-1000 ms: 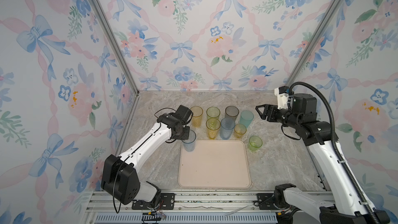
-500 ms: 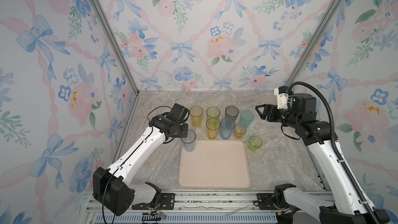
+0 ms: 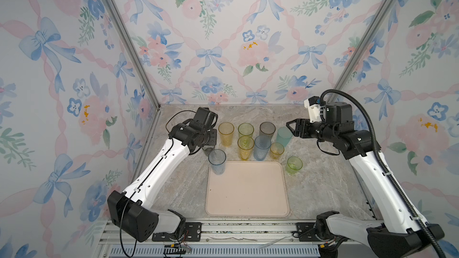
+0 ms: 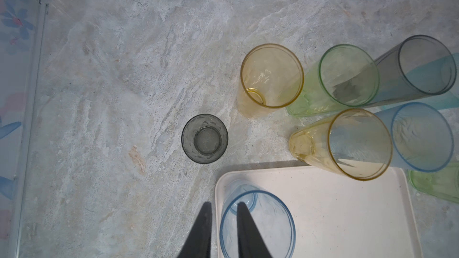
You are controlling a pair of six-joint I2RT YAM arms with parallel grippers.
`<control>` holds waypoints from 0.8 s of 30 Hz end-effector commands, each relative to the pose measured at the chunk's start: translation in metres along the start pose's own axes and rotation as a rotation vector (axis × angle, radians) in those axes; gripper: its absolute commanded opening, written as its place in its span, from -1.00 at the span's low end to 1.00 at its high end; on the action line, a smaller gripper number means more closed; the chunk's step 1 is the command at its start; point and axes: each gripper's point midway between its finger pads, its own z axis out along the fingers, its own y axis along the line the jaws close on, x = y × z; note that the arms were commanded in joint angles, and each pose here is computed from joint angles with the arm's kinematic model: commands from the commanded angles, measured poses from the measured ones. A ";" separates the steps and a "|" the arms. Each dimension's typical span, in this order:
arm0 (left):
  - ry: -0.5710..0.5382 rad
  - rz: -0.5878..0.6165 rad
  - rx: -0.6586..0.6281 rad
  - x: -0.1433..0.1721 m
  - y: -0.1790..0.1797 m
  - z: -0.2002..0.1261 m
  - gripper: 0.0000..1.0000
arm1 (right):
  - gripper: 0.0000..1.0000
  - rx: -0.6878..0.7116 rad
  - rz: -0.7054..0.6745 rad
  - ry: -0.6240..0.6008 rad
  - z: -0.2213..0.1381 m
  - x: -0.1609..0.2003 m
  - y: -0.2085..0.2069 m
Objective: Place the glasses into the tray
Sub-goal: Pick up the glass from the top-center of the table.
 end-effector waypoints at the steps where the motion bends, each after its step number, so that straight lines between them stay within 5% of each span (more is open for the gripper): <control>1: 0.003 0.021 0.018 -0.016 -0.006 0.017 -0.57 | 0.36 0.020 -0.002 0.034 -0.001 0.005 0.000; 24: 0.126 0.101 0.044 -0.050 -0.027 0.113 -0.46 | 0.42 0.052 -0.003 0.045 0.018 -0.004 -0.003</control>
